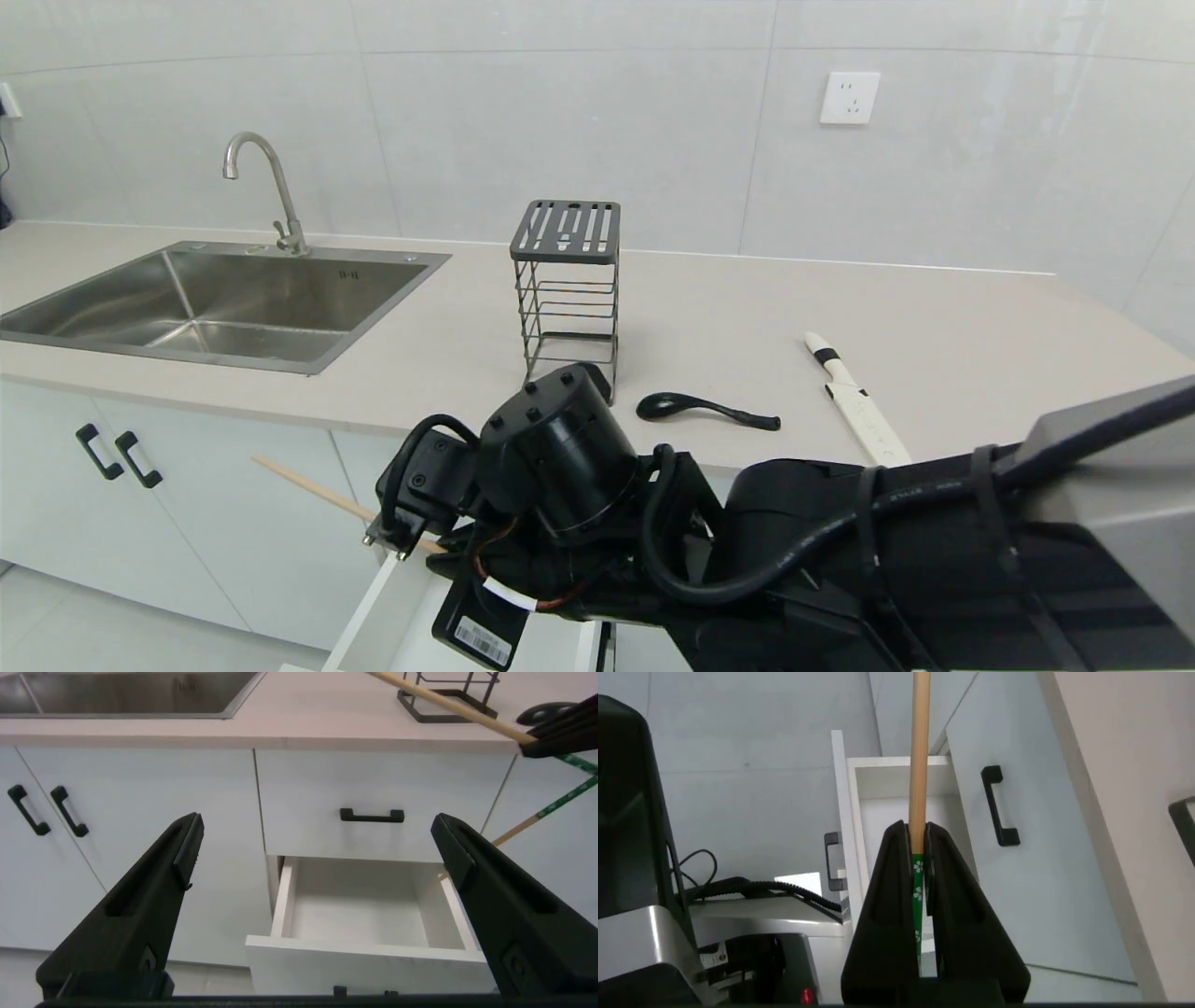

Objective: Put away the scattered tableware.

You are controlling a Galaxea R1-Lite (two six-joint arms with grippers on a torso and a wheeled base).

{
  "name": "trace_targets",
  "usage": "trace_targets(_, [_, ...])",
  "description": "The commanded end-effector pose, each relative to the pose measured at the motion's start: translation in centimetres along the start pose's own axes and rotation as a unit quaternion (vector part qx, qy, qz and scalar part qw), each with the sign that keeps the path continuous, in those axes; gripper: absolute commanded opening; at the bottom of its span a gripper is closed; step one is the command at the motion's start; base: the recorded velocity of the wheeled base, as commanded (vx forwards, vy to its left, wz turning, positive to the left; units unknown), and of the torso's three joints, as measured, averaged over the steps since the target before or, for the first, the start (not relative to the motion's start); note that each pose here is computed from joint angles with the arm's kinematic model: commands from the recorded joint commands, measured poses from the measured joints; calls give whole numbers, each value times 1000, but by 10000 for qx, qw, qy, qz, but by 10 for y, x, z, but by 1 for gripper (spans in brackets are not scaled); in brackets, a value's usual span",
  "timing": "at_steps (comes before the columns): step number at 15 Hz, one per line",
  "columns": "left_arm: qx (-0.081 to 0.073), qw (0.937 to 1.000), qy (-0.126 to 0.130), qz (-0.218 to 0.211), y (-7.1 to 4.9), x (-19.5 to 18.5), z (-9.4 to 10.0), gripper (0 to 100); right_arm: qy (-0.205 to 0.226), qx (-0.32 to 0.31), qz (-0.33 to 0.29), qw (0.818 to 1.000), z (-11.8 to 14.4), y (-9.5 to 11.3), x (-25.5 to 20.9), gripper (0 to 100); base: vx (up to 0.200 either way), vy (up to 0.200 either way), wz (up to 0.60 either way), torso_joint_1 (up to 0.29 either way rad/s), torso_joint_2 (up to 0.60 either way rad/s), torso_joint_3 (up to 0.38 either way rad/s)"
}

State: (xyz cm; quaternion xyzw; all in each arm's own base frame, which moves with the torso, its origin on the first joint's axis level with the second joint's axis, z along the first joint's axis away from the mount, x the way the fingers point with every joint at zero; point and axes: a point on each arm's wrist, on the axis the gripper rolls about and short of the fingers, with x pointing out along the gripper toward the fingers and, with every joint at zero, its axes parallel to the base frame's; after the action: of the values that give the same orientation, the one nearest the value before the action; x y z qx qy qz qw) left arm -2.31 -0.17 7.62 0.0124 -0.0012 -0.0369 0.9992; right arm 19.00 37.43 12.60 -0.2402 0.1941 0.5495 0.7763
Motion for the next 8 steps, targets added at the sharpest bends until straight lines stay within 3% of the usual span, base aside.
trace_targets(1, [-1, 10000, 0, 1, 0, 0, 0, 100, 144, 33, 80, 9999, -8, 4, 22, 0, 0, 0, 0, 0, 0, 0])
trace_targets(8, [-1, 10000, 0, 1, 0, 0, 0, 100, 277, 163, 83, 9994, -17, 5, 40, 0, 0, 0, 0, 0, 0, 0])
